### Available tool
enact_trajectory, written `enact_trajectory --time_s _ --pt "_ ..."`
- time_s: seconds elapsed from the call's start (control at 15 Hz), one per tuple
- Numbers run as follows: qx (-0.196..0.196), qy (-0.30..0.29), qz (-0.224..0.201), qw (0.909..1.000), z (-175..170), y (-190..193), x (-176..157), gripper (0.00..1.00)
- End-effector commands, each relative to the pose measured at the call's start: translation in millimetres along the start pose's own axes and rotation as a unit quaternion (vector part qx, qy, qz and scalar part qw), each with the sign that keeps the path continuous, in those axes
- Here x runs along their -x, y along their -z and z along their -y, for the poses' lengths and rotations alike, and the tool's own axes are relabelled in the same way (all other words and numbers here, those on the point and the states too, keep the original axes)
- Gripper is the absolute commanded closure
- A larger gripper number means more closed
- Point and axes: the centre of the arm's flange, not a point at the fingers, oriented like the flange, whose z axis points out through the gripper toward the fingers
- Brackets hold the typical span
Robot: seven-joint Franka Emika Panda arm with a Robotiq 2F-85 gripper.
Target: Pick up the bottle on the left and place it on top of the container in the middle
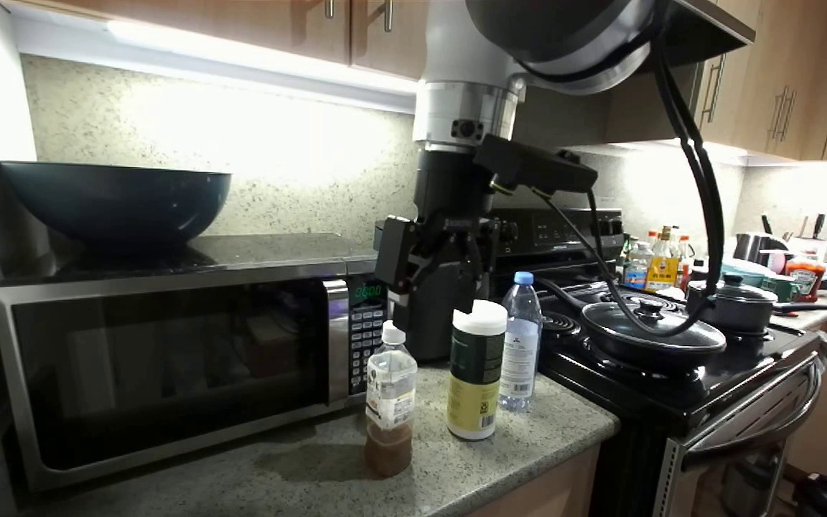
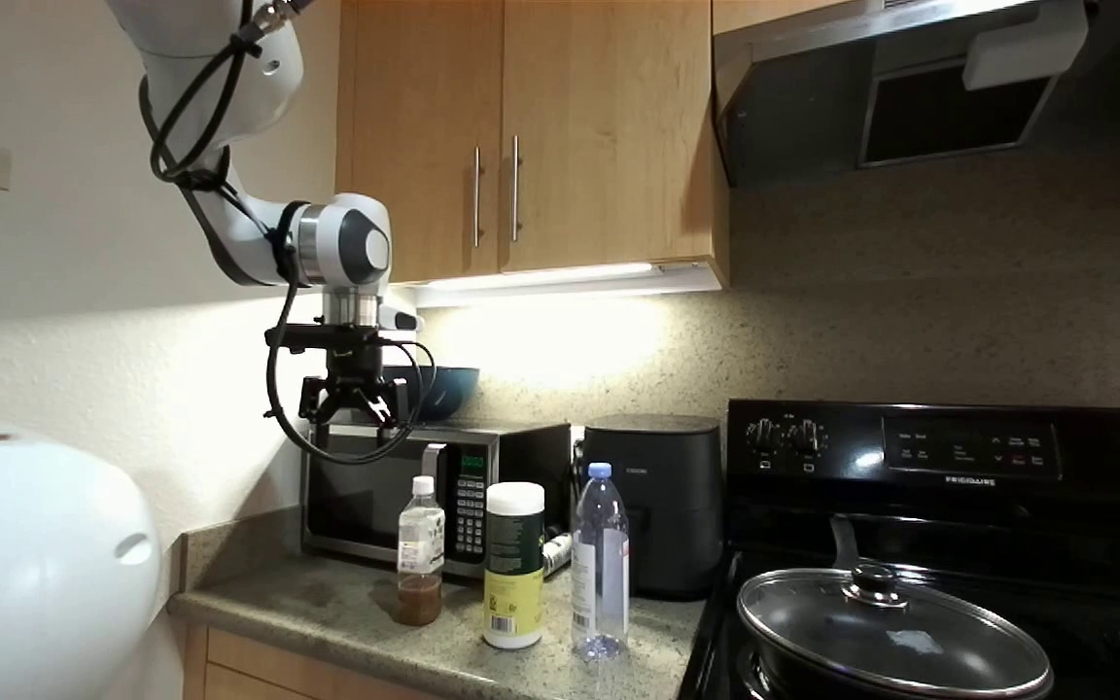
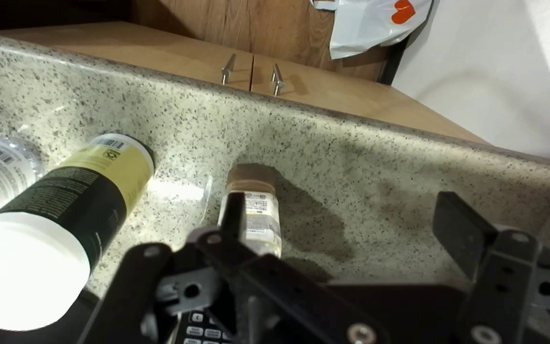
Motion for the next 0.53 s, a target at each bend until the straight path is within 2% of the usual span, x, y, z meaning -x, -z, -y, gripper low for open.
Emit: enact_trajectory --time_s 0.0,0.27,0.33,0.47 --pt "0.014 -0.01 -0.016 0.9997 24 0 -33 0.0" --pt "0.008 -0.033 -0.027 0.9991 22 0 -53 0.0" --pt "0.005 -0.019 -0.017 0.9997 21 2 -38 0.0" --pt "0.002 -0.024 -0.017 0.9996 18 -1 -46 0.0"
